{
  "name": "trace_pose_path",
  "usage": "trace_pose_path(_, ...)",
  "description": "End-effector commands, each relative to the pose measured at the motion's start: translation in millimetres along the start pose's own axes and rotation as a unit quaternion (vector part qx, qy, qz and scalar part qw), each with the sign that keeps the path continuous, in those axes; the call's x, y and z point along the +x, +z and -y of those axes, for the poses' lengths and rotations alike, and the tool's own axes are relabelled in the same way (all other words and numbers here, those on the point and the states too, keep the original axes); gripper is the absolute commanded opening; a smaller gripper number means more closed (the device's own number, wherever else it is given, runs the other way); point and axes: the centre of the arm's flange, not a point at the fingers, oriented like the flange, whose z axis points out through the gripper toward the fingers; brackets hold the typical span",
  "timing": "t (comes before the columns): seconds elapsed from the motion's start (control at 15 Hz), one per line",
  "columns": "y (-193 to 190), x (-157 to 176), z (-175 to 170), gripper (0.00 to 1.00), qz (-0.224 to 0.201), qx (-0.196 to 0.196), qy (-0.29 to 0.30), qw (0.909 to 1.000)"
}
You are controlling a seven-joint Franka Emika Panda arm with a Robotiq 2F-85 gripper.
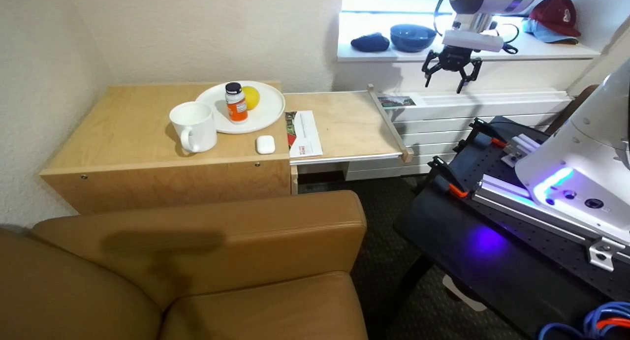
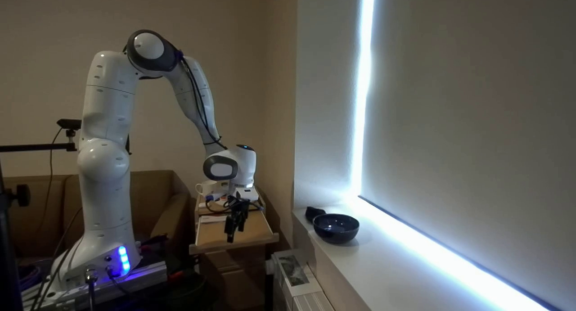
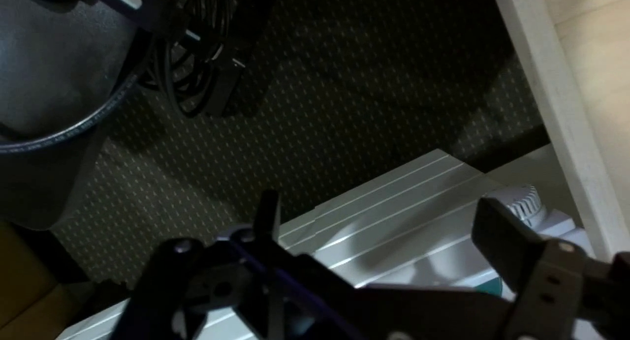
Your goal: Push in the pullout table
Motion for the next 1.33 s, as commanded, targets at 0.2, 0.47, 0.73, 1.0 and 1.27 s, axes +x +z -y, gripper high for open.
trace_pose_path(0.2,88.9,2.4,37.9,1.00,-0.026,-0.009,0.081,0.9964)
trace_pose_path(0.47,126.2,2.1,60.2,1.00,-0.024,-0.004,0.108,0.9938)
trace_pose_path(0.73,125.9,-5.9,61.2,1.00,-0.021,-0.014,0.098,0.9949)
trace_pose_path(1.0,136.4,-0.9,68.0,1.00,-0.022,-0.013,0.106,0.9940)
trace_pose_path(1.27,152.8,-9.5,95.9,1.00,-0.022,0.001,0.113,0.9933)
